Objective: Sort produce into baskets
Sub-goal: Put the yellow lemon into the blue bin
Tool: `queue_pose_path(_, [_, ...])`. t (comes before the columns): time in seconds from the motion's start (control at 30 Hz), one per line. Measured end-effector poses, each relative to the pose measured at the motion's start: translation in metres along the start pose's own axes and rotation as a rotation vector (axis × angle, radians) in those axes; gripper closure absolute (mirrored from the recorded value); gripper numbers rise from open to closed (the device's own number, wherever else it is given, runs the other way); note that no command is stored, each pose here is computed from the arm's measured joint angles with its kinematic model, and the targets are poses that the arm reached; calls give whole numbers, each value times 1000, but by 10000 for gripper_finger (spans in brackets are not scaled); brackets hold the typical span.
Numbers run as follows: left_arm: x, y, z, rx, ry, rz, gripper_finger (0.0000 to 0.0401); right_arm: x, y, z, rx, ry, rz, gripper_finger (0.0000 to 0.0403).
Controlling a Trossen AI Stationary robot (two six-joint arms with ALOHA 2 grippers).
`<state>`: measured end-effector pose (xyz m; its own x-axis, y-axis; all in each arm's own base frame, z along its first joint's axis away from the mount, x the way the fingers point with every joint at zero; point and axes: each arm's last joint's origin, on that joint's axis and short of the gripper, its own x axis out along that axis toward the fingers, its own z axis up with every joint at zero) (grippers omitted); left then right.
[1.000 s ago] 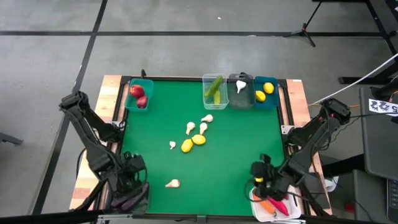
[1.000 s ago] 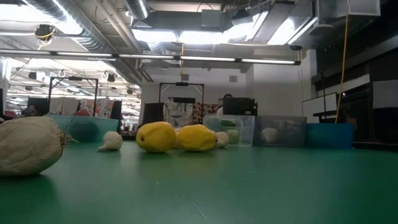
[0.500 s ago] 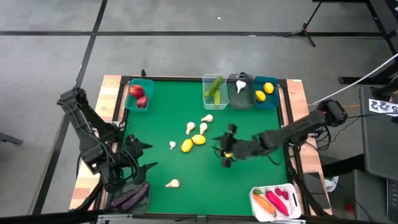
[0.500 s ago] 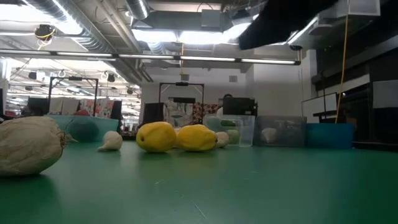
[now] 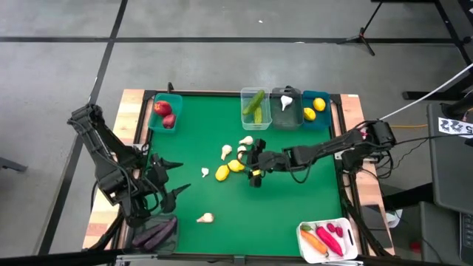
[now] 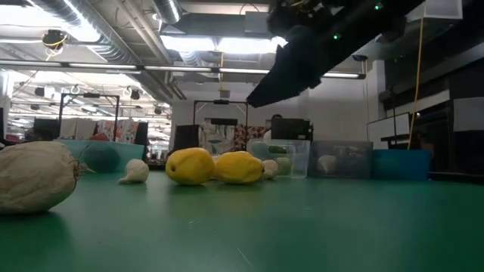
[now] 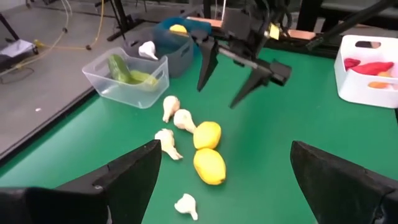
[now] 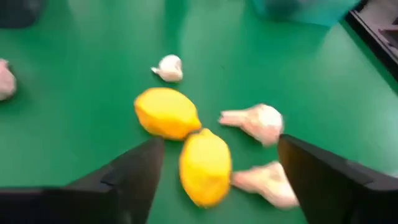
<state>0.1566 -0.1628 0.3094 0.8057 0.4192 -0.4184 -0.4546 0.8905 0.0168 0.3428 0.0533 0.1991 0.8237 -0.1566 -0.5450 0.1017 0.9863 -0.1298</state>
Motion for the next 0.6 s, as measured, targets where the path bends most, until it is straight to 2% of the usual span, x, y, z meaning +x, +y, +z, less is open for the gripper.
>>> queue_pose_path(0.07, [0,0,1,12,-9,3,52,4,2,-2,-4,-1,22,63])
queue_pose_path(0.17, [0,1,1,15,-31,14,52,15,6,-6,-1,-12,50,50])
queue_pose_path(0.33, [0,1,2,15,-46,20,52,32,7,-15,5,-16,25,57])
queue_pose_path(0.47, [0,1,2,10,-48,20,52,43,-3,-19,27,-30,-20,69])
queue_pose_path(0.6, [0,1,2,11,-49,21,52,52,-14,-24,56,-13,-7,72])
